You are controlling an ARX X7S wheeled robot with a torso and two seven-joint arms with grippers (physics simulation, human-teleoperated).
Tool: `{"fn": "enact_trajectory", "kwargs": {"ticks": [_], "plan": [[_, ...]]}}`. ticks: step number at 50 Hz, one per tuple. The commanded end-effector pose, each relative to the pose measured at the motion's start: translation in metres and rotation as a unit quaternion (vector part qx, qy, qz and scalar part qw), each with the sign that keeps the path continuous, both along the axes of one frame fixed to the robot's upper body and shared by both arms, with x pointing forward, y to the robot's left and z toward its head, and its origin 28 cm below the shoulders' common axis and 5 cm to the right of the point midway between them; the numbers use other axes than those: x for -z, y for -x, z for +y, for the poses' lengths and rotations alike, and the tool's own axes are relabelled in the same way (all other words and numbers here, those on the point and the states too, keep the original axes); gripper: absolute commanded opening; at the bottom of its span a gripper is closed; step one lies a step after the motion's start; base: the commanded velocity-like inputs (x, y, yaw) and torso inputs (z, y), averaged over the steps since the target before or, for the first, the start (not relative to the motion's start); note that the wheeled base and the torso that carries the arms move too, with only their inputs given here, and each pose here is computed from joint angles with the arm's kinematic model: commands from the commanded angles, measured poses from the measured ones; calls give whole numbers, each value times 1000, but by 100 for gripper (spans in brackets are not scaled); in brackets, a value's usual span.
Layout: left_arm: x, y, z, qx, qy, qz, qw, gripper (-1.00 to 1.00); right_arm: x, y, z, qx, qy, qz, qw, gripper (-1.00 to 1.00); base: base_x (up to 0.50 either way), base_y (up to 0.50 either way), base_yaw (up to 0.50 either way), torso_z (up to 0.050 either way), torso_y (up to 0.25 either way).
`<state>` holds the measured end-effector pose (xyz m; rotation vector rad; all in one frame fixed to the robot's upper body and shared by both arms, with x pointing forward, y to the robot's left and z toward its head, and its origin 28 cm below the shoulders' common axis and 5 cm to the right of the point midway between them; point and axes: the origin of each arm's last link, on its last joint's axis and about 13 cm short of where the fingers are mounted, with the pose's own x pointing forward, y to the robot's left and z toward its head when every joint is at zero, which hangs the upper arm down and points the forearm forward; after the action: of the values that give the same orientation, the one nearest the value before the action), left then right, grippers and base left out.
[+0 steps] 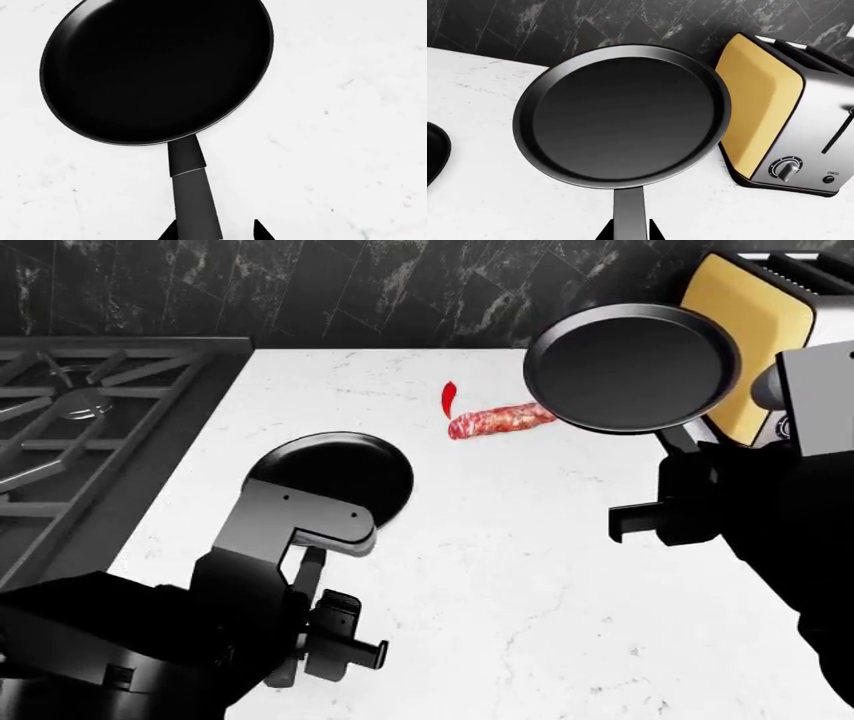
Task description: Place both pans onto different burners. Then place the chili pepper and the sausage on different pans.
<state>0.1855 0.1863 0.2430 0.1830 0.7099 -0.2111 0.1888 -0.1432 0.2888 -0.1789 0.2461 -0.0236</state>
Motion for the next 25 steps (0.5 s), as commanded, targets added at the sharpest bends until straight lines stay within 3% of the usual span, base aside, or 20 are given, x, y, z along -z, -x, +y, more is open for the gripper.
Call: {"fn": "enact_trajectory", "kwargs": {"ticks": [1,14,25], "plan": [[11,-1,2,-16,-26,11,999,-100,-13,-2,-5,25,2,-51,998,-100,0,0,0,0,0],[8,-4,4,-40,-26,-6,999,-100,-11,-2,-6,27,1,-51,998,-100,1,0,0,0,1],[-22,-8,10,-96,-9,-101,990,-100,-10,-1,-8,31,4,-55,998,-100,1,0,0,1,3]]}}
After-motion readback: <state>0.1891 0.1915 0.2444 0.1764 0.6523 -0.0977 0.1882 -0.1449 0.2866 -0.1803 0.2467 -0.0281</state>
